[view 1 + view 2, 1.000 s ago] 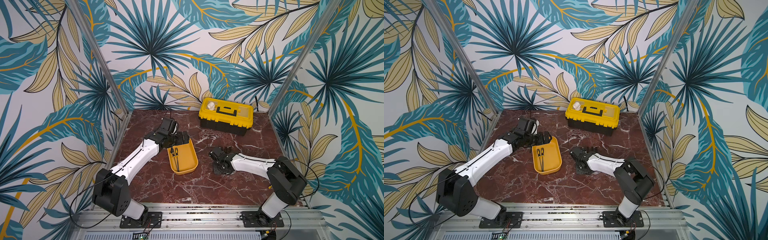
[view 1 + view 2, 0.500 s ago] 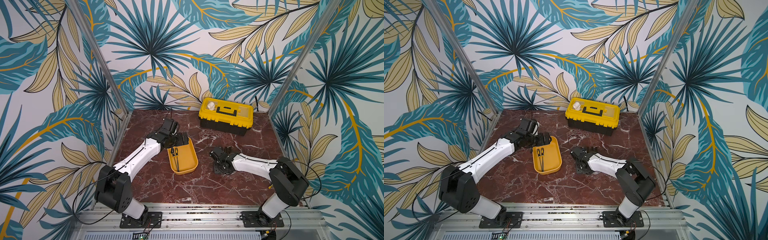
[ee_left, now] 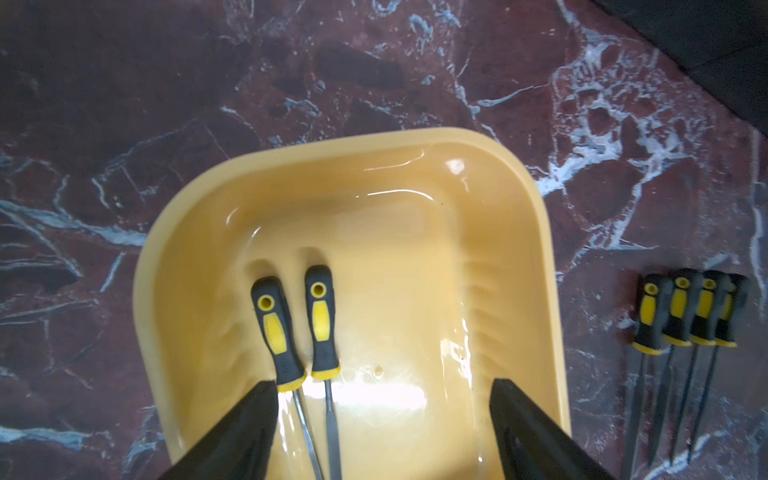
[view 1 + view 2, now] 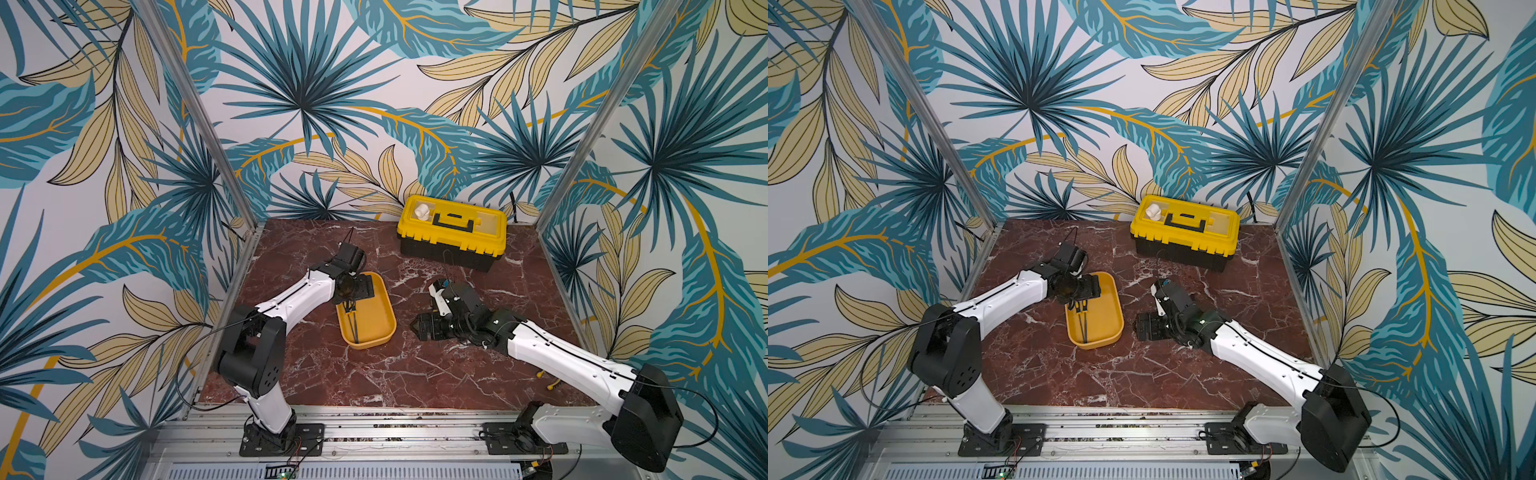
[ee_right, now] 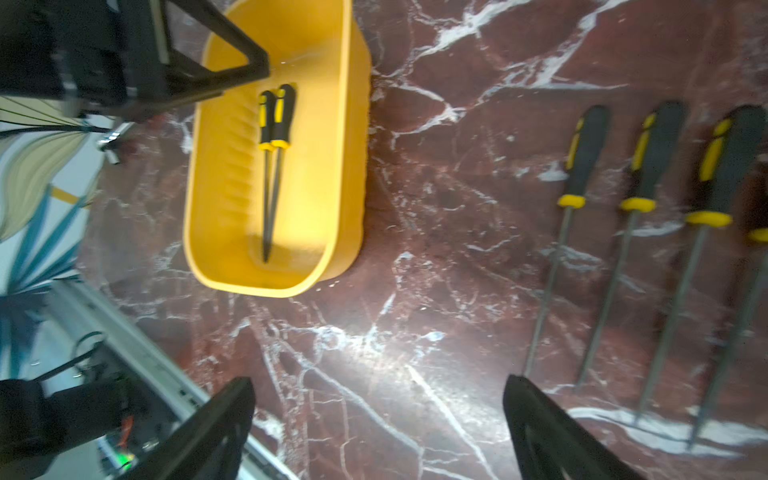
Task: Take the file tool out of the storage box
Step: Place the file tool at the center of the board, then pick up the file tool from the storage box.
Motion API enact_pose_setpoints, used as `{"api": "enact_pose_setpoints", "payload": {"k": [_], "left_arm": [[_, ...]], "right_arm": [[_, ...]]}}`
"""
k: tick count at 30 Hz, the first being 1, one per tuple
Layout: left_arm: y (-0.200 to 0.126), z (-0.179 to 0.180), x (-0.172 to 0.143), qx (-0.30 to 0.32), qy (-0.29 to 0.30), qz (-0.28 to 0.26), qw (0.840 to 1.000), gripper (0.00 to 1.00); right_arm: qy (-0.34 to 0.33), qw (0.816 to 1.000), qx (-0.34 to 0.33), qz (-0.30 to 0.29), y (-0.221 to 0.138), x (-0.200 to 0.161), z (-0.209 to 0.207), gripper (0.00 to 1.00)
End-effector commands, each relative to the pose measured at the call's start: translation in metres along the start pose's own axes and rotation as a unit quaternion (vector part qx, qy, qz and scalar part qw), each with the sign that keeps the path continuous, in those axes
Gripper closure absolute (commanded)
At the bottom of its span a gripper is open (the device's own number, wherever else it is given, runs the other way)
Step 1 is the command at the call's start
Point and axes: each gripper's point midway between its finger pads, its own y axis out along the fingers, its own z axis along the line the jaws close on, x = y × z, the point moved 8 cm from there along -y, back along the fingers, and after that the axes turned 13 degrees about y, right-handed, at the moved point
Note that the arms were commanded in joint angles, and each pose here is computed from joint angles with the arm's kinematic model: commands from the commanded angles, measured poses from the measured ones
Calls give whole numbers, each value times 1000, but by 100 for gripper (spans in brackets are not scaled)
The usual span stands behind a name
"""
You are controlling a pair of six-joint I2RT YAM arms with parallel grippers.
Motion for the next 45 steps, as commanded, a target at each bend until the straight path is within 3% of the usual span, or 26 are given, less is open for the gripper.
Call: {"api": "enact_pose_setpoints", "payload": {"k": [1, 12, 26, 37, 45], "left_arm": [[0, -3, 10, 29, 1, 1, 1000, 20], [26, 0, 11, 90, 5, 10, 996, 34], [50, 3, 14, 93, -2, 19, 996, 54], [60, 7, 12, 98, -2, 25, 995, 63], [64, 7, 13, 98, 1, 26, 995, 63]], "right_arm": [[2, 997, 79, 17, -1, -4, 15, 0], [1, 996, 86, 7, -9, -2, 17, 1], [0, 997, 81, 2, -11, 0, 17, 0], [6, 997, 73, 4, -9, -4, 12, 1], [8, 997, 71, 1, -11, -5, 10, 1]]}}
